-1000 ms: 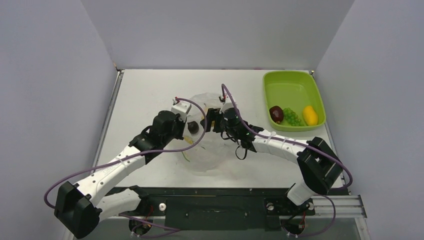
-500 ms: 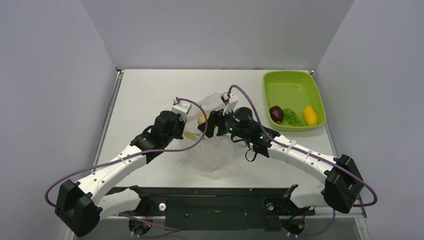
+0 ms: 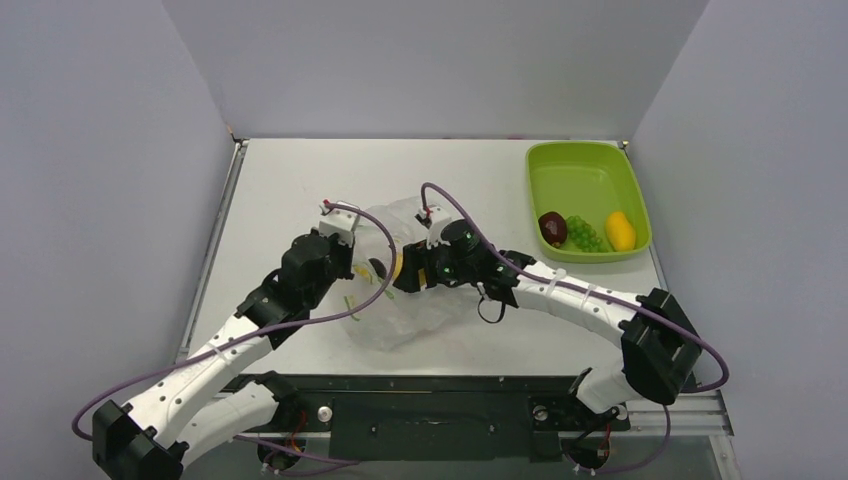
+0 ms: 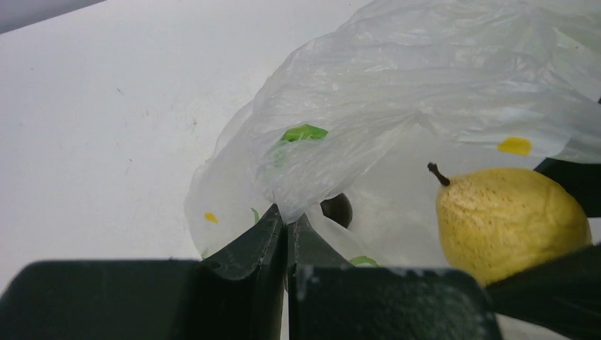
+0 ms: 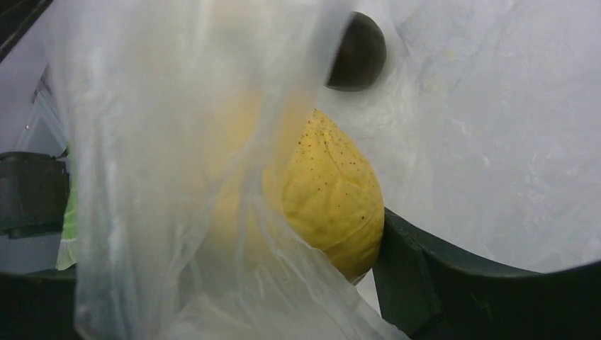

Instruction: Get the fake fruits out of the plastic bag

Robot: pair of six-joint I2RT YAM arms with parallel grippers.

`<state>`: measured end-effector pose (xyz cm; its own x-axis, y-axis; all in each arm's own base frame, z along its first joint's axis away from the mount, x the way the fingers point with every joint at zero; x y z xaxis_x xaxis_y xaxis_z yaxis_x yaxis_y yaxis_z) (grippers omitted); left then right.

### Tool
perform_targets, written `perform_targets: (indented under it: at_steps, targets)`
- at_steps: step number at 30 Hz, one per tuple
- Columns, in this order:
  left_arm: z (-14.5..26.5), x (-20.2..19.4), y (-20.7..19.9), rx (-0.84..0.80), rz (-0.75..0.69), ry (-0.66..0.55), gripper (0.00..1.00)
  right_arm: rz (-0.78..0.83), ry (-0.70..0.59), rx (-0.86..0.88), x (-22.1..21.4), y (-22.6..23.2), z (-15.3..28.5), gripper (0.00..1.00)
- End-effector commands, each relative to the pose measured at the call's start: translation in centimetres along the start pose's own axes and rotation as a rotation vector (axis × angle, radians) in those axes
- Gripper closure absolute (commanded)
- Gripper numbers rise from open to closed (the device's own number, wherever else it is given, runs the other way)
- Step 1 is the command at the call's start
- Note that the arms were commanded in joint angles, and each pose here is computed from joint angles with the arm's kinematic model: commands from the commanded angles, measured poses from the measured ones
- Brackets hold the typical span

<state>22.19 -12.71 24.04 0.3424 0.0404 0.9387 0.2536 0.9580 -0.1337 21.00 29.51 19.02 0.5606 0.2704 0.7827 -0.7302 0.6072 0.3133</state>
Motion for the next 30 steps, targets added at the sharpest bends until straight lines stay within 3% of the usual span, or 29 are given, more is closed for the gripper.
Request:
perform_targets:
  at_steps: [1,10,16,19,25,30]
  targets:
    - [-1.1,0.6,0.2,0.051,-0.011,-0.009,1.00,0.113,-0.095,0.056,3.1,3.5,2.2,1.00]
    - [-2.0,0.1,-0.1,0.057,-0.033,0.058,1.00,0.124,-0.432,0.027,7.5,4.0,7.9,1.00]
    - [-1.7,0.3,0.1,0.060,-0.031,0.039,1.00,-0.129,-0.580,-0.043,8.4,0.7,9.8,1.00]
    - [-1.6,0.4,0.1,0.061,-0.028,0.026,1.00,-0.248,-0.644,0.138,9.3,0.9,10.1,1.00]
    - [-1.5,0.4,0.2,0.074,-0.029,0.026,1.00,-0.269,-0.648,0.183,10.4,0.7,11.1,1.00]
    - [-1.4,0.9,1.4,0.192,-0.020,-0.002,1.00,-0.181,-0.592,0.049,10.7,0.1,12.6,1.00]
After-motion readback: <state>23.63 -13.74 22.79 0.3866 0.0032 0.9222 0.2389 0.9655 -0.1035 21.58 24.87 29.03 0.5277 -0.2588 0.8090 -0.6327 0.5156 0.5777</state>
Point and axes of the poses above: each gripper's point midway between its finger pads, its own z axis back along the fingers, its own y axis along the line the jaws close on, x = y × z, the point moved 7 cm from there along z, back along the fingers, and after that the axes turned 12 degrees about z, right-handed, at the moved point
